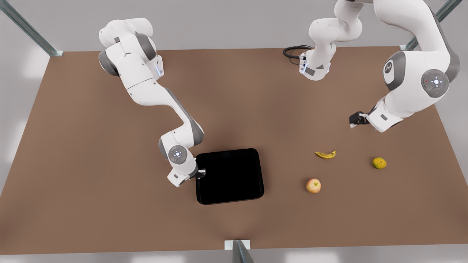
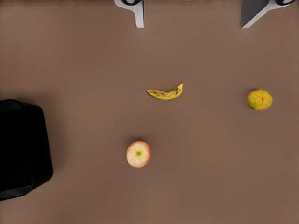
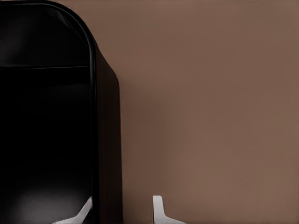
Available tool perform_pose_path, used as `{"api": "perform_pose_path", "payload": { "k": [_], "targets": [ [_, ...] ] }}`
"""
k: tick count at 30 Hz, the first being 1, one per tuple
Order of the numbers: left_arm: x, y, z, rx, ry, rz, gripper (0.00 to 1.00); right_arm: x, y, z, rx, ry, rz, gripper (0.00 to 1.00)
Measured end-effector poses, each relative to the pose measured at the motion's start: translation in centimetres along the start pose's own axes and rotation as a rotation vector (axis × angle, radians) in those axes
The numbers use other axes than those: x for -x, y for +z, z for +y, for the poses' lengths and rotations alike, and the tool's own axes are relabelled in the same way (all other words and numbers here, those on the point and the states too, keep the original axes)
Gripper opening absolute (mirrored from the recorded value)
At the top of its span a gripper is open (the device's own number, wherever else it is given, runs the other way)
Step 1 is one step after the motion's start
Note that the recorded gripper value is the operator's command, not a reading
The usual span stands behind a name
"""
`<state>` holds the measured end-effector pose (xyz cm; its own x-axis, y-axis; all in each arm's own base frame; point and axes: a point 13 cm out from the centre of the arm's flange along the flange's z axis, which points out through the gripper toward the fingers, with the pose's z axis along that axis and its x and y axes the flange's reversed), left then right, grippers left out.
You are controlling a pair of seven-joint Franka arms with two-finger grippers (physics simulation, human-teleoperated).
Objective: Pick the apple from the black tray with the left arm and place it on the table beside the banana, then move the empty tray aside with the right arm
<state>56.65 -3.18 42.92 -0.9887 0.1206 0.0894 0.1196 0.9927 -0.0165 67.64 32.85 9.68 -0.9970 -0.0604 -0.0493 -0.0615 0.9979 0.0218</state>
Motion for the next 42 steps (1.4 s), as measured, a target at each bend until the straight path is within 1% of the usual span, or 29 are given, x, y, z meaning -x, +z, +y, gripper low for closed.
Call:
{"api": "perform_pose_path", "payload": {
  "k": [1, 3, 6, 9, 10, 13, 20, 25, 29, 34, 38, 42],
  "targets": [
    [-0.2, 0.1, 0.1, 0.000, 0.001, 0.006, 1.00, -0.1, 0.1, 0.1, 0.000, -0.005, 0.001, 0.54],
    [-0.4, 0.3, 0.3, -0.001, 0.001, 0.017, 1.00, -0.2, 0.4, 0.1, -0.001, -0.012, 0.003, 0.50],
    [-0.6, 0.5, 0.5, -0.003, 0.002, 0.028, 1.00, -0.1, 0.5, 0.0, 0.000, -0.023, 0.004, 0.37],
    [-0.7, 0.7, 0.4, -0.004, 0.006, 0.034, 1.00, -0.2, 0.8, -0.2, 0.000, -0.034, 0.006, 0.37],
    [-0.8, 0.7, 0.4, -0.004, 0.008, 0.035, 1.00, -0.2, 0.9, -0.2, 0.000, -0.038, 0.007, 0.32],
    [-1.0, 0.9, 0.2, -0.005, 0.014, 0.043, 1.00, -0.2, 1.0, -0.2, 0.002, -0.049, 0.006, 0.23],
    [-1.3, 1.0, 0.1, -0.006, 0.021, 0.051, 1.00, 0.4, -0.4, -0.1, 0.010, -0.073, -0.013, 0.19],
    [-1.7, 0.9, 0.2, -0.006, 0.024, 0.055, 1.00, 1.1, -5.2, 0.2, 0.017, -0.093, -0.039, 0.19],
    [-1.7, 1.0, 0.1, -0.006, 0.027, 0.056, 1.00, 0.5, -9.4, -0.6, 0.006, -0.104, -0.023, 0.19],
    [-1.5, 0.6, -0.4, -0.005, 0.036, 0.042, 1.00, -1.6, -12.4, -8.2, -0.029, -0.064, 0.050, 0.19],
    [-1.4, 0.2, -1.1, -0.003, 0.050, 0.028, 1.00, -1.5, -15.9, -14.6, -0.030, -0.027, 0.066, 0.19],
    [-1.4, -0.4, -1.5, -0.001, 0.057, 0.012, 1.00, -1.7, -18.6, -23.3, 0.002, 0.038, 0.097, 0.19]
  ]
}}
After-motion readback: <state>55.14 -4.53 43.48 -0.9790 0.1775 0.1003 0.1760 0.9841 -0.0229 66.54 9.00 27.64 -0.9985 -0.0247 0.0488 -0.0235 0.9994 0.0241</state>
